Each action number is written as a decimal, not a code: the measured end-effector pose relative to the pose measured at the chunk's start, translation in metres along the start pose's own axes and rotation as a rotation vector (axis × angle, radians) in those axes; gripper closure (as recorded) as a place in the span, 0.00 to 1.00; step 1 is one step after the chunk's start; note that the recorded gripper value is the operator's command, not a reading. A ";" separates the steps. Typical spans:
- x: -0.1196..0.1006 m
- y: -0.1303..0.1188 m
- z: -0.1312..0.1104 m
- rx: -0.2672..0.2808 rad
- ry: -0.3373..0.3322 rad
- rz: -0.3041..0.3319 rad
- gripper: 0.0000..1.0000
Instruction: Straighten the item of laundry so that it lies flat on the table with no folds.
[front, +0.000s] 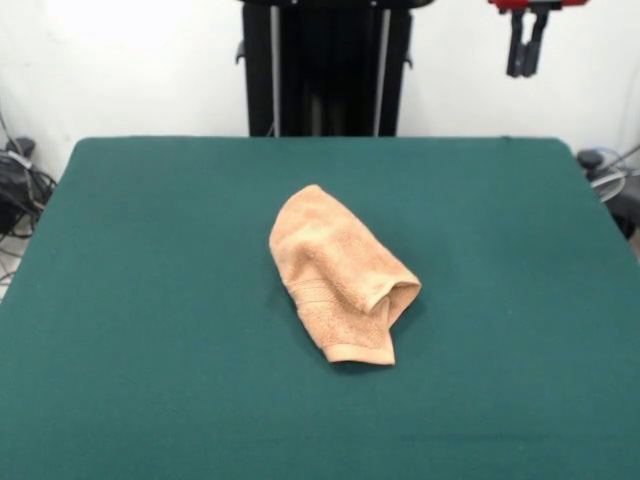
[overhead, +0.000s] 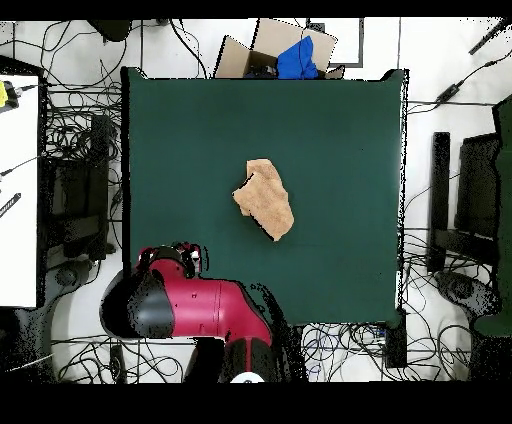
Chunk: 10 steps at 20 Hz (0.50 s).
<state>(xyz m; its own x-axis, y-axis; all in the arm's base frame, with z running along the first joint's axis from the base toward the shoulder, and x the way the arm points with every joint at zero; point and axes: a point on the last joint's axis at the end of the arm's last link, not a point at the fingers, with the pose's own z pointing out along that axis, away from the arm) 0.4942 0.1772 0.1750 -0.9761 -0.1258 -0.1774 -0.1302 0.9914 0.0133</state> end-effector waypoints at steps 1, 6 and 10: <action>0.000 0.000 0.000 0.000 0.000 0.000 1.00; 0.001 0.000 0.000 -0.002 0.009 0.000 1.00; 0.001 0.000 0.000 -0.003 0.016 0.000 1.00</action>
<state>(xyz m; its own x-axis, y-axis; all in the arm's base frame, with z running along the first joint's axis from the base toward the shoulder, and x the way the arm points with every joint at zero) 0.4928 0.1773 0.1749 -0.9787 -0.1262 -0.1621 -0.1305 0.9913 0.0161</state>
